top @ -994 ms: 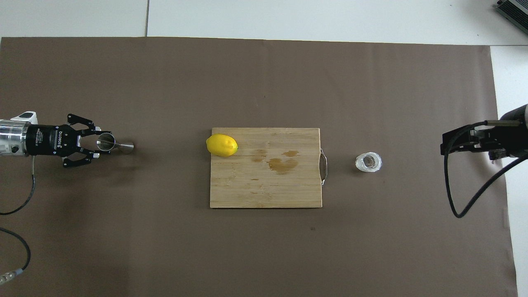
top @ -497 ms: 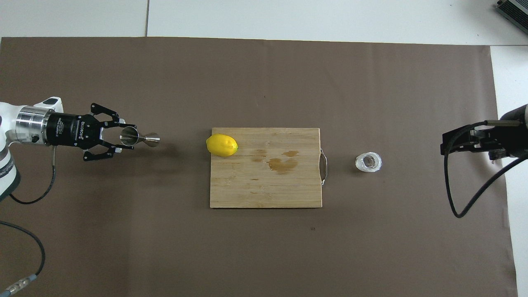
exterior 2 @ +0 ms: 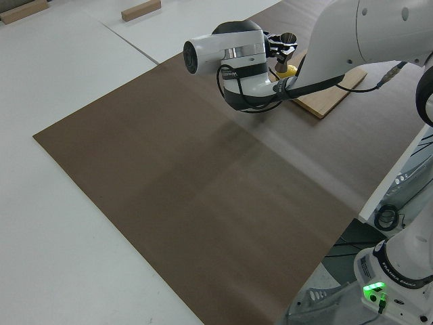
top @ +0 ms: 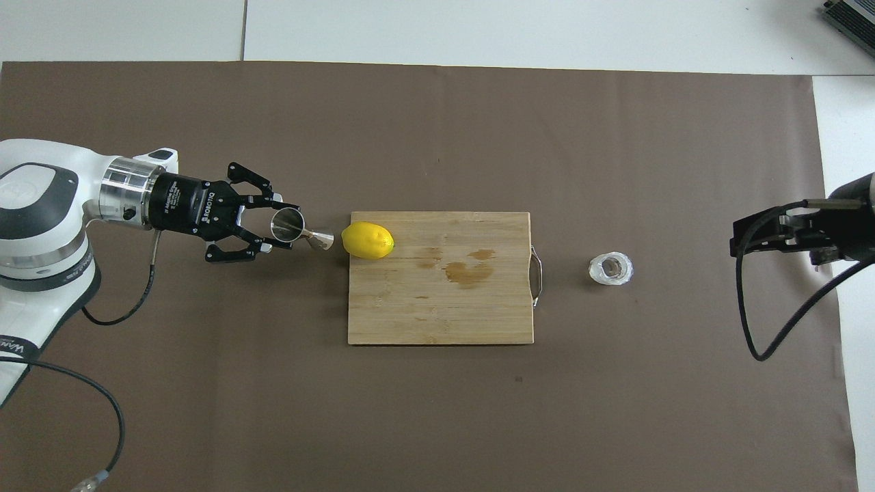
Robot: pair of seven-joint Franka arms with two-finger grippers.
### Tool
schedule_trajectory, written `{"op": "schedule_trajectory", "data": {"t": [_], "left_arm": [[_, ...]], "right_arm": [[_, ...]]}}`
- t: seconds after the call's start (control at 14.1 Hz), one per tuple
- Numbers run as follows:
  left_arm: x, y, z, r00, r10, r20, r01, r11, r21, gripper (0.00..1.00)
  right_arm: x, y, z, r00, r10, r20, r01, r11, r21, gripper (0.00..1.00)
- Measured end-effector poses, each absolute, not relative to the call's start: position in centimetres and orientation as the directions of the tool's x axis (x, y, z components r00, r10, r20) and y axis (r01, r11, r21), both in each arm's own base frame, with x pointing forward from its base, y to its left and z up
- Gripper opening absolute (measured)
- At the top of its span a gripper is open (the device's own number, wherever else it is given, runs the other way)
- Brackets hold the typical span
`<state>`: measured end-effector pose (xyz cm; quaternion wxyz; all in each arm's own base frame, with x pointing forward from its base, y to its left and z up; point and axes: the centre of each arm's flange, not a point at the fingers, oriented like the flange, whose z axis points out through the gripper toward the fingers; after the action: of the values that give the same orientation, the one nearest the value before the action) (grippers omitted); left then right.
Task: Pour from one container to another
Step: 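Carry the metal cup with the left gripper over the cutting board, then lower the metal cup onto the board and open the left gripper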
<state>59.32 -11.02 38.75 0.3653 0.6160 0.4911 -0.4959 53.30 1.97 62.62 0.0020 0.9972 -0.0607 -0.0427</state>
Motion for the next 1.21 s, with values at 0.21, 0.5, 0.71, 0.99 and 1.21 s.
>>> {"op": "schedule_trajectory", "data": {"t": [0.21,0.5,0.71,0.99,1.21], "left_arm": [[58.9,-16.4,39.5,0.024,0.249,-0.968,0.971,-0.237,-0.037,0.5],[57.0,-23.5,37.5,-0.013,0.253,-0.967,0.982,-0.178,-0.06,0.5],[55.7,-26.6,36.4,-0.031,0.281,-0.959,0.99,-0.121,-0.067,0.5],[53.2,-31.3,34.7,-0.029,0.313,-0.949,0.998,-0.041,-0.044,0.5],[51.0,-34.4,33.4,0.004,0.296,-0.955,1.0,-0.011,0.001,0.5]], "right_arm": [[53.3,2.0,62.6,0.989,-0.121,-0.085,-0.121,-0.993,0.009,1.0],[53.3,2.0,62.6,0.989,-0.121,-0.085,-0.121,-0.993,0.009,1.0],[53.3,2.0,62.6,0.989,-0.121,-0.085,-0.121,-0.993,0.009,1.0],[53.3,2.0,62.6,0.989,-0.121,-0.085,-0.121,-0.993,0.009,1.0],[53.3,2.0,62.6,0.989,-0.121,-0.085,-0.121,-0.993,0.009,1.0]]}}
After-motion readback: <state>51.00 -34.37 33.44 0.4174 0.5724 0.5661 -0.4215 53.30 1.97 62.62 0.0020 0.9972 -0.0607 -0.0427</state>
